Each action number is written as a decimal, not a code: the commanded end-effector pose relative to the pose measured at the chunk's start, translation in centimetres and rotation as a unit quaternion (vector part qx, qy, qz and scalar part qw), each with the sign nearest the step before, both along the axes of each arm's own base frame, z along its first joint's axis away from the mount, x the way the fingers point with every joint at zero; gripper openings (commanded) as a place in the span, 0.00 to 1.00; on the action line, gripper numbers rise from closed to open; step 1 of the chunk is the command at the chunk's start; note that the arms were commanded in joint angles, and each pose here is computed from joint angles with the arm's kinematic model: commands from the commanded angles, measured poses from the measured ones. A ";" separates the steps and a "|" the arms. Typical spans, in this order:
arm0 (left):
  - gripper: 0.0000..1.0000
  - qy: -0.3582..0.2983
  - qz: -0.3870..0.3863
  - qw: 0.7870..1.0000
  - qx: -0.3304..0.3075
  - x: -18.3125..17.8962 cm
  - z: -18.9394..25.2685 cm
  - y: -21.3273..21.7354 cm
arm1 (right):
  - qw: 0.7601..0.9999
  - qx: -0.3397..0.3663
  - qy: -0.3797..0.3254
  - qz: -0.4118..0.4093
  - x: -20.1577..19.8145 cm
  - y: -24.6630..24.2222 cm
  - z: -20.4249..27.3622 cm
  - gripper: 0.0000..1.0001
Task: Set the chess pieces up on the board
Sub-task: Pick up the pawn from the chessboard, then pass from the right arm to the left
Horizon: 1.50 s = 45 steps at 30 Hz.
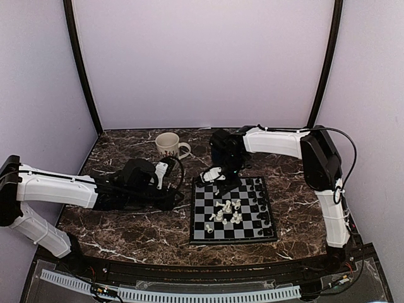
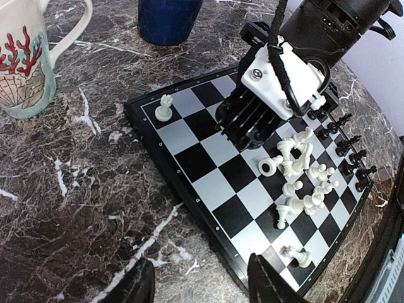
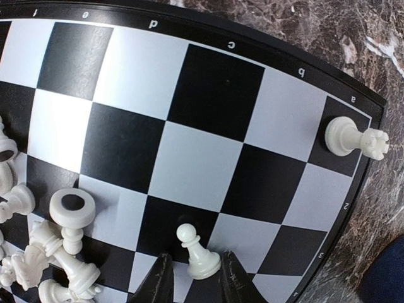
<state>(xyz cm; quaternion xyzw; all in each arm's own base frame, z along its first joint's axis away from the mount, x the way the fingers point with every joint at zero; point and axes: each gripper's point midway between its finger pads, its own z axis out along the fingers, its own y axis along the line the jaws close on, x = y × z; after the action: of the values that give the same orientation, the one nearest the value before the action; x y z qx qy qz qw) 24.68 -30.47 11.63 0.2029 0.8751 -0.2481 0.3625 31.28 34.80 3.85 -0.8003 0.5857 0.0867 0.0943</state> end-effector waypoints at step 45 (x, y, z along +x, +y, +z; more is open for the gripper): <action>0.44 0.071 0.010 0.946 -0.315 5.8 3.0 -7.6 | 0.919 0.246 0.227 -0.210 0.0 0.9 8.6 0.12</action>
<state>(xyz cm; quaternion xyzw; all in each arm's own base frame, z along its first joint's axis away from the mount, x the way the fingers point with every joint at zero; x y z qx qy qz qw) 29.99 -34.89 10.66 0.0600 0.8325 -0.4232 0.3526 31.58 34.69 10.22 -0.5807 0.7173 0.3550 0.1493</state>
